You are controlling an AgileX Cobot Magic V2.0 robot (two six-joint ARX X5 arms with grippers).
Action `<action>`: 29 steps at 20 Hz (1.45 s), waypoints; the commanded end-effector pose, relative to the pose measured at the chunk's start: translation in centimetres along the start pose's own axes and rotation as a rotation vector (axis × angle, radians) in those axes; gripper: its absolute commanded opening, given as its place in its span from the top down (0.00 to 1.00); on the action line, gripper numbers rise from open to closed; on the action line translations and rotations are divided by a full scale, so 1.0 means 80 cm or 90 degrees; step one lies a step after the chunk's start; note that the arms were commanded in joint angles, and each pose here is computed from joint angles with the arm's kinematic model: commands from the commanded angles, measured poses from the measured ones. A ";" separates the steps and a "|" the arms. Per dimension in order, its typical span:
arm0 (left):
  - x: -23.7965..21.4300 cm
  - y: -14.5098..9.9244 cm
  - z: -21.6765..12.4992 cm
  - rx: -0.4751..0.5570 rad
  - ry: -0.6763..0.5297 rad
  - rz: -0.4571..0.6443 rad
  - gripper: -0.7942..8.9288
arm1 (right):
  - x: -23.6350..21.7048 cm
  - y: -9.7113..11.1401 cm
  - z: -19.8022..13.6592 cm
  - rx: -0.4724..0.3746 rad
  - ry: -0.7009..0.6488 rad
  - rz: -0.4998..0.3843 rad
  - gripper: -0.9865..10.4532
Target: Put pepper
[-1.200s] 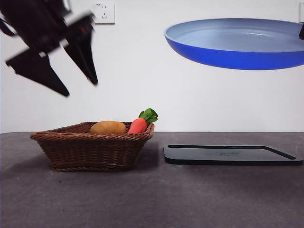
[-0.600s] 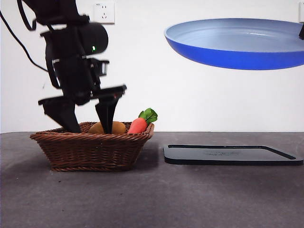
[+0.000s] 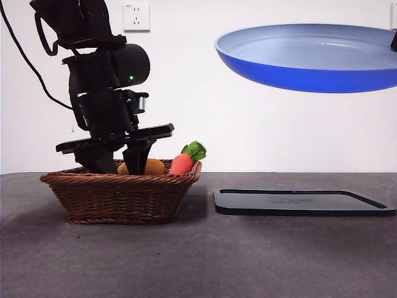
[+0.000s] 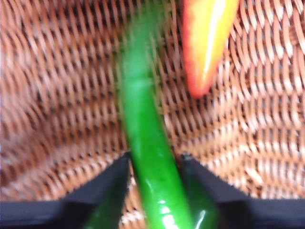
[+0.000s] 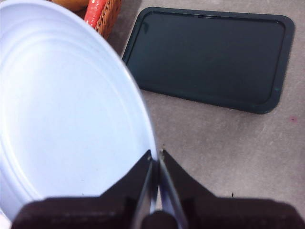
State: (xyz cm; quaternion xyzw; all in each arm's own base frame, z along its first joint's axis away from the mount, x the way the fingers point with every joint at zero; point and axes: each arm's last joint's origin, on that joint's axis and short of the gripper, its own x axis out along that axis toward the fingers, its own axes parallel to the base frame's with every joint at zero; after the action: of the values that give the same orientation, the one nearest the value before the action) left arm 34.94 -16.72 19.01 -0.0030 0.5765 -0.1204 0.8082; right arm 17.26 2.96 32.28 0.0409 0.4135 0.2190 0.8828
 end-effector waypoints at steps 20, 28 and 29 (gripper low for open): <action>-0.185 -0.028 -0.018 0.002 -0.185 -0.176 0.83 | 0.045 -0.016 0.022 0.045 0.049 0.029 0.91; -0.184 -0.116 -0.059 0.188 -0.155 -0.247 0.83 | 0.123 -0.020 0.028 0.114 0.148 0.056 0.91; -0.175 -0.125 -0.062 0.212 -0.144 -0.242 0.83 | 0.127 -0.017 0.028 0.114 0.153 0.059 0.91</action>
State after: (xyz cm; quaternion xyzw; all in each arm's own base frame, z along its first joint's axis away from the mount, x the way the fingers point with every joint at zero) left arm 23.80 -22.48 31.97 -0.0069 0.4512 -0.3549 0.8188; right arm 24.63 6.03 25.69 0.1020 0.5408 0.2235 0.8045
